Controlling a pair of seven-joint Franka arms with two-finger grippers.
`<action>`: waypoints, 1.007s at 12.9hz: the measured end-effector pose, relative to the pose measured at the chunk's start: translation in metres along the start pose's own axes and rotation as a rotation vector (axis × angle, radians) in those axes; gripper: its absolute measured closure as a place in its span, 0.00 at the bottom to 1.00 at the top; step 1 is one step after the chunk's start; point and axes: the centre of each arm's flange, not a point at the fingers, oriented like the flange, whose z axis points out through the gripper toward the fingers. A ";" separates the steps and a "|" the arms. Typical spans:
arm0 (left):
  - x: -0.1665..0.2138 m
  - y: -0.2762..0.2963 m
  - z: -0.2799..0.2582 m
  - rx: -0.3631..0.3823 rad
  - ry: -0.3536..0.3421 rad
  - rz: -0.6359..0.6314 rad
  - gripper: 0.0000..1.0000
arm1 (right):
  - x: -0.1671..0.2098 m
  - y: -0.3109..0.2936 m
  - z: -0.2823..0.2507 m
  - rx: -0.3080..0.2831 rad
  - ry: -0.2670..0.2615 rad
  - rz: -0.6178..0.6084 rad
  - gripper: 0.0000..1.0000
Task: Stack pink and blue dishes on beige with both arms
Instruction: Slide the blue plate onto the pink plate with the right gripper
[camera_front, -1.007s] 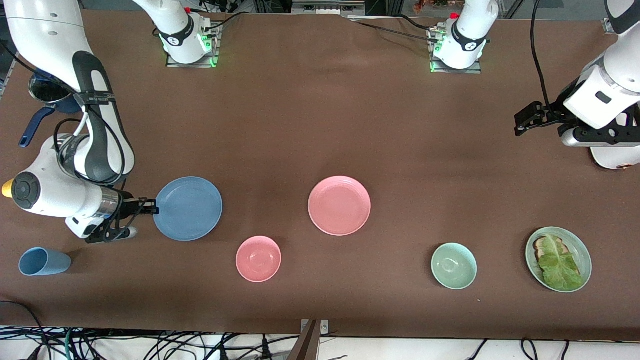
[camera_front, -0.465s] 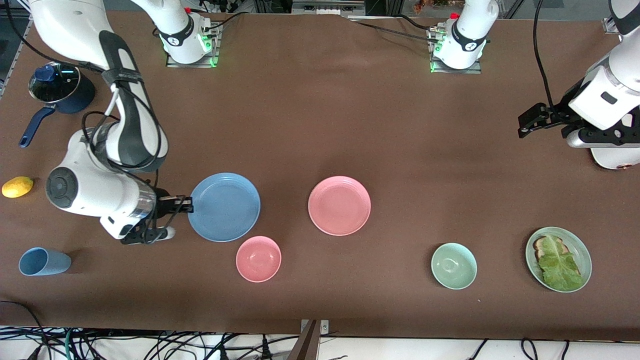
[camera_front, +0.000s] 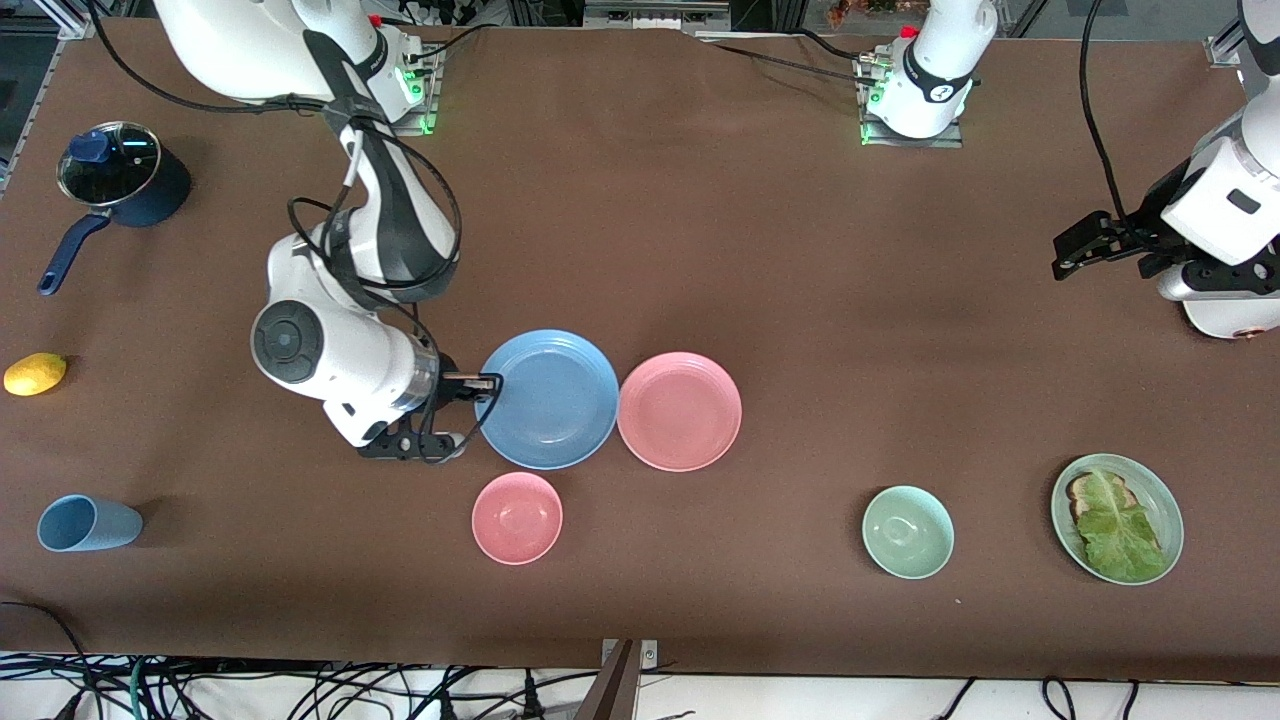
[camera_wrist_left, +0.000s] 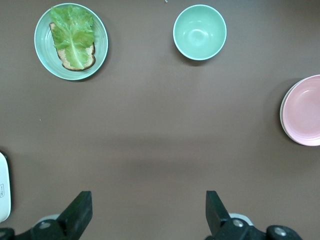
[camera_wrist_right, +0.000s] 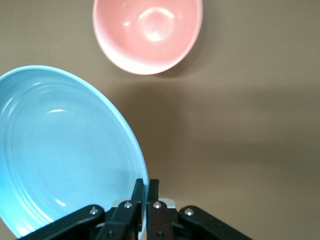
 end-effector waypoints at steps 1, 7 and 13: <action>0.000 0.000 0.000 0.000 0.001 0.000 0.00 | -0.004 -0.018 0.011 0.003 0.015 0.033 0.95; 0.009 -0.019 0.011 -0.002 -0.014 0.033 0.00 | -0.038 -0.111 0.078 0.048 0.110 0.199 0.95; 0.010 -0.026 0.007 -0.003 -0.005 0.072 0.00 | -0.059 -0.148 0.118 0.037 0.146 0.254 0.95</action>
